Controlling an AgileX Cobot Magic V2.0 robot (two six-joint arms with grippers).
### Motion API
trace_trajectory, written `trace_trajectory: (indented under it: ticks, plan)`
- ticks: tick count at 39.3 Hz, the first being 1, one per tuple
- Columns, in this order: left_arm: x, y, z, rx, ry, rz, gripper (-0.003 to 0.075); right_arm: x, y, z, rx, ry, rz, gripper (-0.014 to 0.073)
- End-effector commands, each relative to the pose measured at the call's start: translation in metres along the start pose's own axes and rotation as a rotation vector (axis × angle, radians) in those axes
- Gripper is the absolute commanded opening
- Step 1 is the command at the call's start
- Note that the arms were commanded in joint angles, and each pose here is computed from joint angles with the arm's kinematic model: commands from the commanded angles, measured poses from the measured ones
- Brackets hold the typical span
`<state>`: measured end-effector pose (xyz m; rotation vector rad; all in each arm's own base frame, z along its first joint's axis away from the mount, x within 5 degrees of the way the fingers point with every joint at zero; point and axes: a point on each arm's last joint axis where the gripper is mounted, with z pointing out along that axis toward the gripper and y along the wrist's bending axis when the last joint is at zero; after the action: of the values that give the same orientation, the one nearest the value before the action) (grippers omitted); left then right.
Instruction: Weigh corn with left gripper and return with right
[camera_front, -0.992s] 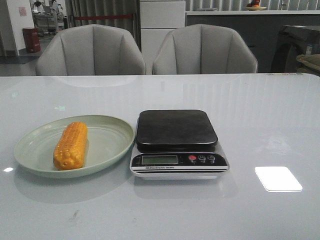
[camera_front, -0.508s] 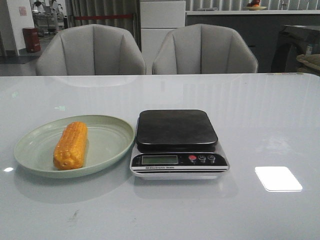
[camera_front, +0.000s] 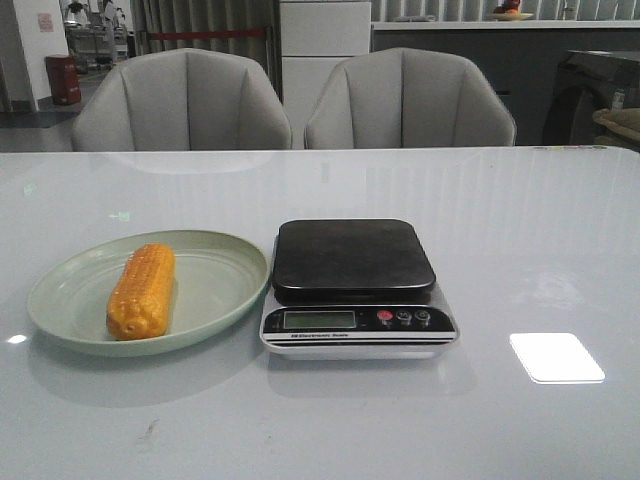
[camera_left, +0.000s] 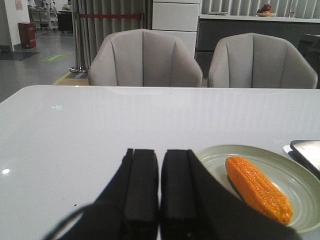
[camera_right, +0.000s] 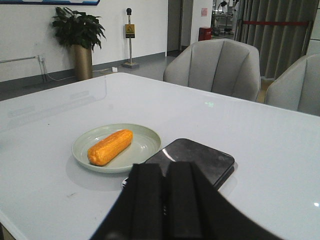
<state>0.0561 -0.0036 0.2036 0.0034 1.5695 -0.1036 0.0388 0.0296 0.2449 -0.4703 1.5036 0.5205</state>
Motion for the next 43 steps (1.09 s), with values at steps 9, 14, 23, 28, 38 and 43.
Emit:
trace_trajectory:
  ticks: [9,14,23,28,38,43]
  plan:
    - [0.002,-0.001,-0.001,0.017,-0.069,-0.008,0.0125,0.0,-0.008,0.002,0.146,-0.051,-0.02,0.0142]
    - [0.002,-0.001,-0.001,0.017,-0.069,-0.008,0.0125,0.0,-0.015,0.001,0.285,-0.052,-0.025,0.0142]
    - [0.002,-0.001,-0.001,0.017,-0.069,-0.008,0.0125,0.001,-0.025,-0.003,0.5,-0.055,-0.036,0.0142]
    - [0.002,-0.001,-0.001,0.017,-0.069,-0.008,0.0125,0.014,-0.028,-0.004,0.541,-0.053,-0.087,0.0142]
    - [0.002,-0.001,0.0,0.017,-0.067,-0.008,0.0125,0.042,-0.031,-0.002,0.546,-0.051,-0.109,0.0142]
    - [0.002,-0.001,0.0,0.017,-0.067,-0.008,0.0125,0.04,-0.031,-0.002,0.545,-0.075,-0.095,0.0142]
